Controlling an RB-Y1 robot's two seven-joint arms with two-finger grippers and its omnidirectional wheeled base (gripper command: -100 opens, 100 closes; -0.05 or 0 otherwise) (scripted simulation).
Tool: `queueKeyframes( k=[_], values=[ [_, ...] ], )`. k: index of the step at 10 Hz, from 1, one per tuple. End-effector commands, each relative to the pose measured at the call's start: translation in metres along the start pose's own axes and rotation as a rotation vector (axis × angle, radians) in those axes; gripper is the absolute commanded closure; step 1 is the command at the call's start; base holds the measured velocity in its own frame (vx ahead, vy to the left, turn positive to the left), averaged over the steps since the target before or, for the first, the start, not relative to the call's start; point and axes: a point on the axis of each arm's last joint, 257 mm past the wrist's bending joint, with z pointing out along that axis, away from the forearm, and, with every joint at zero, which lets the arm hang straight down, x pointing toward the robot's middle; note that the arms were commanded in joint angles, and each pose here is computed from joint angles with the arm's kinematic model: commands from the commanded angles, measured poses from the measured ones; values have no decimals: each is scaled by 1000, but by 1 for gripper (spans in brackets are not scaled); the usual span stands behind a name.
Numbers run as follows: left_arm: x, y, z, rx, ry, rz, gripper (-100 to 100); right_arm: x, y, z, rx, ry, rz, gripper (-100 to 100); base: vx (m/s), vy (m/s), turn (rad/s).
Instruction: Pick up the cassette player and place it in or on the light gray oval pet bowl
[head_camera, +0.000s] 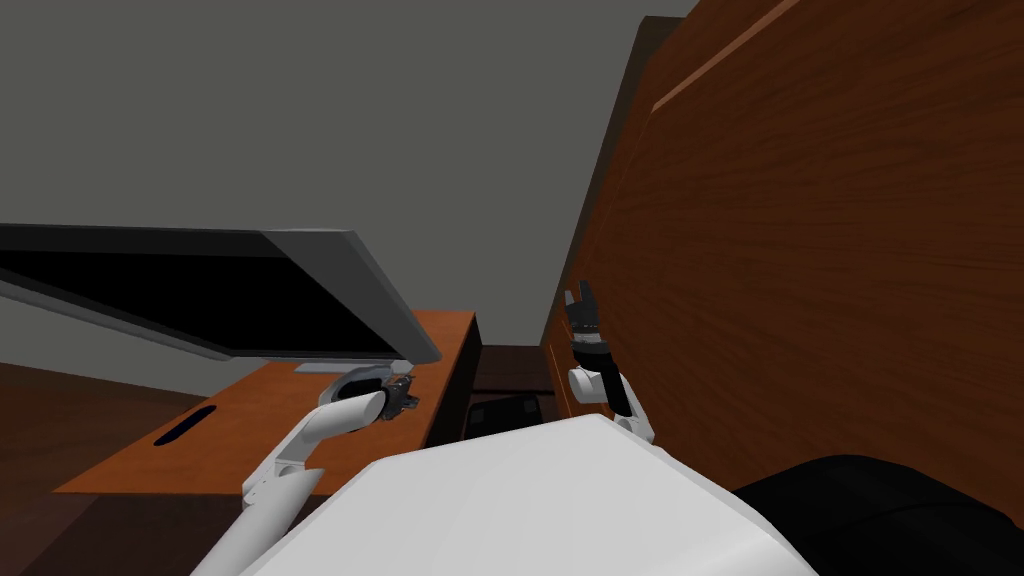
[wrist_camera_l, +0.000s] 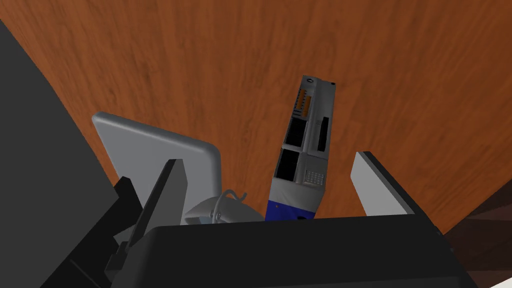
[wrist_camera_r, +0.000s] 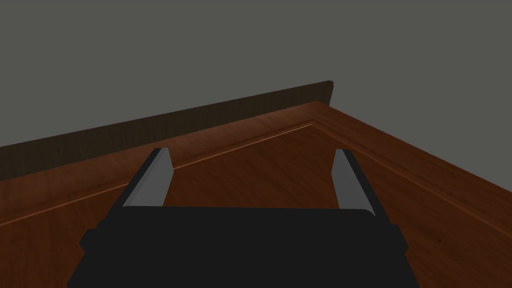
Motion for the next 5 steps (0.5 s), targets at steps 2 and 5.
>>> queueKeyframes(
  k=[2, 5],
  values=[
    [-4, 21, 1, -84, 14, 8, -100, 0, 0, 0, 0, 0, 0, 0, 29, 25, -42],
    [-11, 42, 0, -168, 26, 17, -100, 0, 0, 0, 0, 0, 0, 0, 32, 36, -54]
  ],
)
